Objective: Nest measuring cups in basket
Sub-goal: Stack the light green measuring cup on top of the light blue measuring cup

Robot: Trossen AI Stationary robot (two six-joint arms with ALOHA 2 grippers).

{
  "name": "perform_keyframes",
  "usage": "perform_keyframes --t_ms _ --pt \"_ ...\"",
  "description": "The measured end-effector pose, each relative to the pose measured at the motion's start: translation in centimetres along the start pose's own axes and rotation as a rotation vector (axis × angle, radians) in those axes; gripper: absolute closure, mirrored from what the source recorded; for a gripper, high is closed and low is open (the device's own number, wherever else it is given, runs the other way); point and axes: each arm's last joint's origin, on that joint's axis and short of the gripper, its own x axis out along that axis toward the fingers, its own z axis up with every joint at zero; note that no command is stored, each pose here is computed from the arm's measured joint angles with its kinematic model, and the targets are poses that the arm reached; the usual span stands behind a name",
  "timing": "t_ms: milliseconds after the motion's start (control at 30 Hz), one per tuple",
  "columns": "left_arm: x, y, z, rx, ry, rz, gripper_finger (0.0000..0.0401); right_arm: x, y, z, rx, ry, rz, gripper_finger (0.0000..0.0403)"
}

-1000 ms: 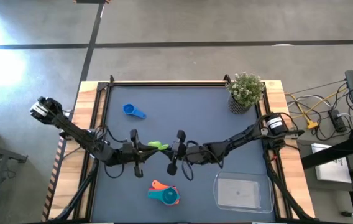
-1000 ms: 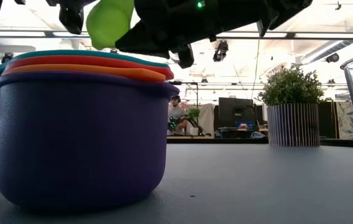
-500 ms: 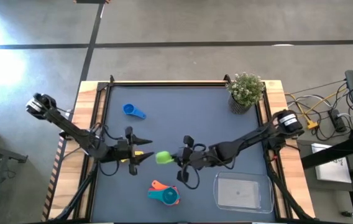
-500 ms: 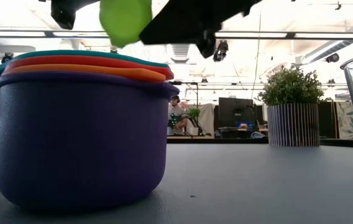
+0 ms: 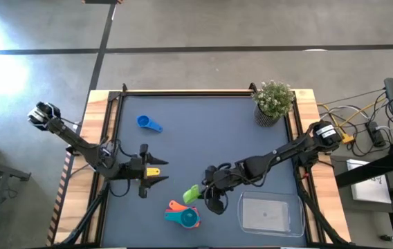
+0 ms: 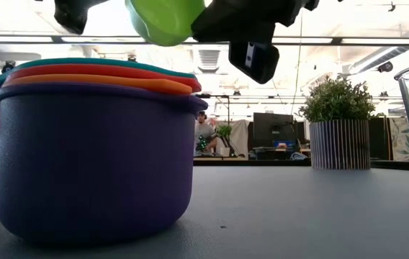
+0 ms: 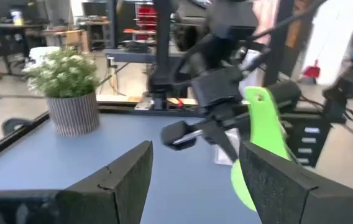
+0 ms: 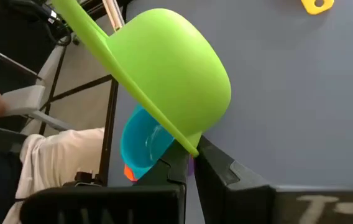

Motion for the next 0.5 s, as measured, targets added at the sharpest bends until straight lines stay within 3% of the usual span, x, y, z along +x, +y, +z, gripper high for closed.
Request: perform_keyframes --t_ms 100,300,500 --pt "0.6 -0.5 0.3 0.092 0.006 -0.001 0.0179 0.0 -0.2 0.3 0.006 -0.010 -0.002 0.0395" --pt "2.3 -2.2 -0.2 0.414 0.083 0.018 0.0179 -0.1 -1.5 0.7 0.079 0.018 -0.012 0.0395" --pt "4.3 -4.3 -0.1 0.775 0.234 0.198 0.0179 -0.3 -2.9 1.2 0.176 0.061 -0.005 0.0395"
